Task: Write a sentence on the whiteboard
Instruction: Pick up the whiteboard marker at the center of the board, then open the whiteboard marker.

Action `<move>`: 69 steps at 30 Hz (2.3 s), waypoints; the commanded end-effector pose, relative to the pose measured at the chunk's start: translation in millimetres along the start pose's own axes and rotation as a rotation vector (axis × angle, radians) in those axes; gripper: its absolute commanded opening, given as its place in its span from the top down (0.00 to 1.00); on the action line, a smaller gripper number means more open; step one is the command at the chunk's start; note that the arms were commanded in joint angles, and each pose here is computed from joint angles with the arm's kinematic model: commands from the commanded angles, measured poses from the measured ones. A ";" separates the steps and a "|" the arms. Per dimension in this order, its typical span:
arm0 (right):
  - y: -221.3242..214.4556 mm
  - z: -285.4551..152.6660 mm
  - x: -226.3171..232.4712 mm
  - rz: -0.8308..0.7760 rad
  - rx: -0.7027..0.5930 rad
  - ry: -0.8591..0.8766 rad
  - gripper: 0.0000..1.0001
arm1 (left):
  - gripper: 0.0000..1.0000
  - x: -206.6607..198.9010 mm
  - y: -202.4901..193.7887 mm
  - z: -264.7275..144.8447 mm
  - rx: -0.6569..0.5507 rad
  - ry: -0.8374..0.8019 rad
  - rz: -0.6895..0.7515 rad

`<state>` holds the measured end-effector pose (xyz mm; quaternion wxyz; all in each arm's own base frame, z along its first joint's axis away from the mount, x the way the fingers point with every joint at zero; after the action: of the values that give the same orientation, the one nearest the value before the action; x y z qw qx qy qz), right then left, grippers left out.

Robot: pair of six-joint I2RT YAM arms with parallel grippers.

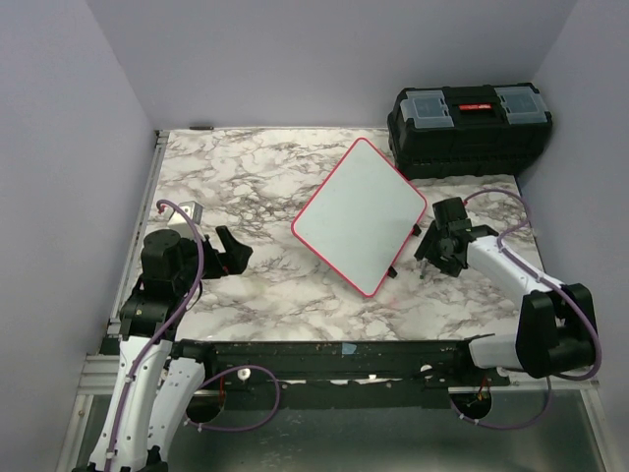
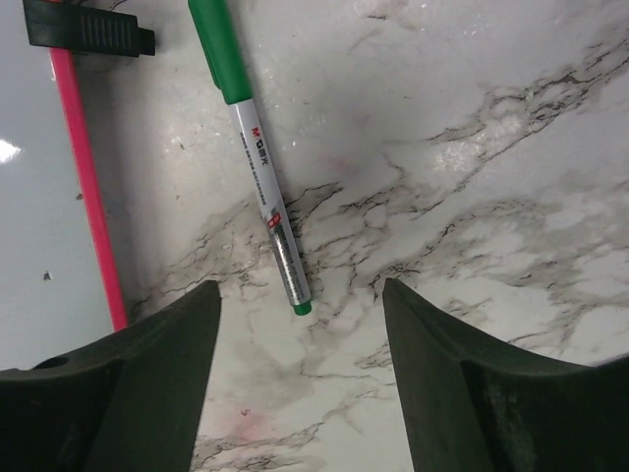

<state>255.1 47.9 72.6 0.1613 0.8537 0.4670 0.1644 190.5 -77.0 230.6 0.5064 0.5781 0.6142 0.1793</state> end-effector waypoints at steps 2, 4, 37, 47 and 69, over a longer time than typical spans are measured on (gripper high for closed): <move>13.3 13.8 -1.3 -0.033 -0.041 -0.057 0.39 | 0.03 3.0 -5.1 -1.0 0.010 0.025 0.002; 14.8 18.6 -1.2 -0.038 -0.038 -0.076 0.43 | 0.03 3.3 -5.4 -0.7 0.012 0.028 0.003; 54.9 -46.9 33.4 -0.126 -0.102 0.117 0.99 | 0.03 -18.4 -3.2 -5.6 -0.007 -0.113 0.041; 52.8 -157.2 116.2 -0.330 -0.111 0.782 0.99 | 0.10 -57.8 5.7 -24.7 -0.013 -0.349 0.053; -47.6 -243.8 199.1 -0.828 -0.079 1.158 0.99 | 0.35 -113.2 55.6 -33.7 0.070 -0.560 -0.173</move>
<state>221.3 254.7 293.2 -0.0667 0.4077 0.7280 0.5471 168.4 -147.2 313.2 0.6465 0.5985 0.4722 -0.0293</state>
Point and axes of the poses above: each gripper's point midway between its finger pads, its own z axis out along the fingers, its own x axis along the line the jaws close on, y = z × x, the point moved 3 cm from there along -z, back along the fingers, and after that the axes turned 2 degrees about z, right-handed, at the moved point
